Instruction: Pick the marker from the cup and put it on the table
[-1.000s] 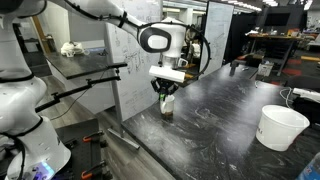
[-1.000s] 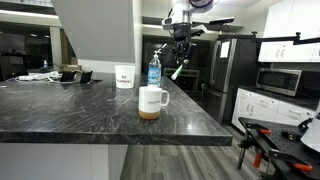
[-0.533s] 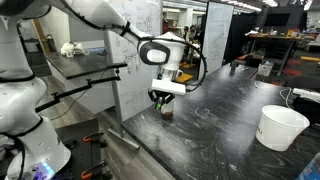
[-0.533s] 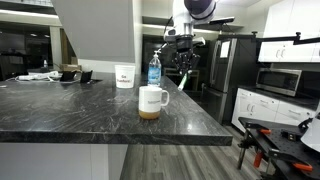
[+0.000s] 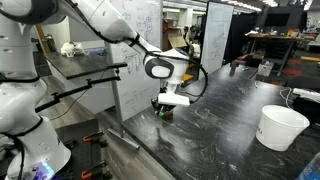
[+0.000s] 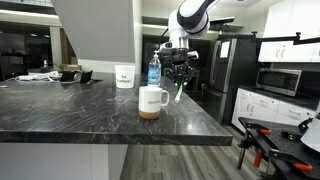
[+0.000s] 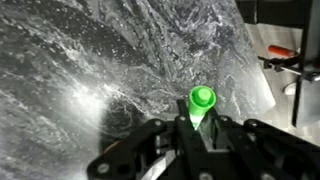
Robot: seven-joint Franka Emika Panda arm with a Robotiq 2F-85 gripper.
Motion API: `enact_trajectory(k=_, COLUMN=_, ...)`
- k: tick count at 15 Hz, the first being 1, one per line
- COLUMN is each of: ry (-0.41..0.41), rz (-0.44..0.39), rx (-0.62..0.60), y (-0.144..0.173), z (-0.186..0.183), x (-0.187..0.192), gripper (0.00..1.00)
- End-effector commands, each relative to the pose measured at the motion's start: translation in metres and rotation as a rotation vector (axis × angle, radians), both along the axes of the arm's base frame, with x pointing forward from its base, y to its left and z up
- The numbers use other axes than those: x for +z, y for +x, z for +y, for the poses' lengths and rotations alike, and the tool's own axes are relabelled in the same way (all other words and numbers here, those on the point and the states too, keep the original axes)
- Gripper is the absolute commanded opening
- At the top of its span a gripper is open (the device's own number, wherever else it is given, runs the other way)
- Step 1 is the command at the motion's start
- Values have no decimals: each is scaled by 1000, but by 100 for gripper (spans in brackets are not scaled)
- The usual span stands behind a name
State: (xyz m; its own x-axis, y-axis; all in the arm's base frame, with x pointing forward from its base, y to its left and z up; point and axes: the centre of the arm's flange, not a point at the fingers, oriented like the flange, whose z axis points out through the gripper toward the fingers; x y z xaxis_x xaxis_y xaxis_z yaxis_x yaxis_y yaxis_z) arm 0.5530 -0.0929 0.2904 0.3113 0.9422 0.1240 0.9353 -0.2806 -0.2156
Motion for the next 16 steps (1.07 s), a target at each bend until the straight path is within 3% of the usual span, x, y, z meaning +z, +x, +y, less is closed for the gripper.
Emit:
enact_trajectory(k=1, ry=23, rz=-4, rx=58, y=11, z=-7, x=-15, gripper=5)
enact_trajectory(k=2, ry=21, rz=1, rx=66, y=11, z=-8, x=-19, gripper=5)
enact_trajectory(k=3, ry=13, rz=-3, rx=80, y=11, z=-8, x=-23, gripper=14)
enact_trajectory(k=4, ry=10, rz=-10, rx=92, y=11, z=-9, x=-25, gripper=45)
enact_trajectory(k=5, ry=4, rz=-13, rx=101, y=11, z=-10, x=-25, gripper=46)
enact_trajectory(k=11, ry=-103, rz=-111, rx=105, y=4, z=-13, x=3, gripper=90)
enact_trajectory(k=13, ry=-137, rz=-163, rx=90, y=2, z=-13, x=23, gripper=100)
enact_trajectory(k=16, ry=-152, rz=-215, rx=38, y=-6, z=-10, x=53, gripper=100)
